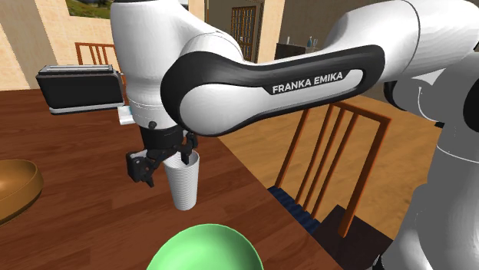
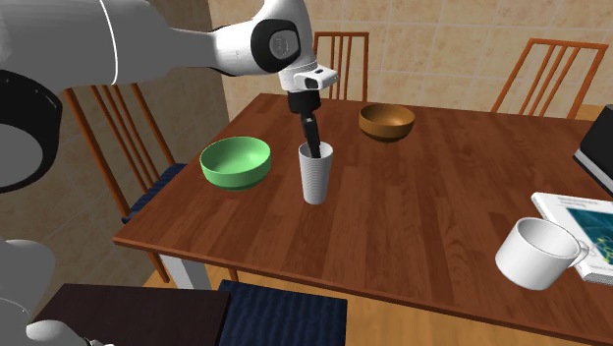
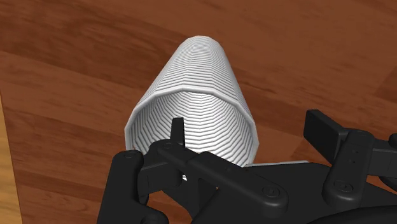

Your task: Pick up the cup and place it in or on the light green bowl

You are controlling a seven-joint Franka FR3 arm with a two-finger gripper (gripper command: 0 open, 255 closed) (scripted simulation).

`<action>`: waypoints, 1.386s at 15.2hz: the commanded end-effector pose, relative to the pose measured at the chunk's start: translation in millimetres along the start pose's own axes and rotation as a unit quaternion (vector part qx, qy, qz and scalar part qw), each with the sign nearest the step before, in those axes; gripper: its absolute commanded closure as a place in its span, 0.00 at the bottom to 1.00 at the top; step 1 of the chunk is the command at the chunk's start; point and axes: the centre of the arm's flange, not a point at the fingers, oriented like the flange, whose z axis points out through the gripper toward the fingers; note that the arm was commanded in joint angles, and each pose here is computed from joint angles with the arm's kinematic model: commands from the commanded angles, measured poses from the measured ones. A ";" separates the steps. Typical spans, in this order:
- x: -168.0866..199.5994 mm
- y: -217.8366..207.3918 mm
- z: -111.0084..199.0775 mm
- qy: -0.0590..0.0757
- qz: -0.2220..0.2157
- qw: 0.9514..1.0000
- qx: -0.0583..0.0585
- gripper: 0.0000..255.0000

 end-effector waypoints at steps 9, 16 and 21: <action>0.0 0.7 5.2 0.000 0.000 1.000 0.000 1.00; 0.0 0.7 5.2 0.000 0.000 1.000 0.000 1.00; 3.9 3.0 -15.4 0.000 0.000 1.000 0.000 1.00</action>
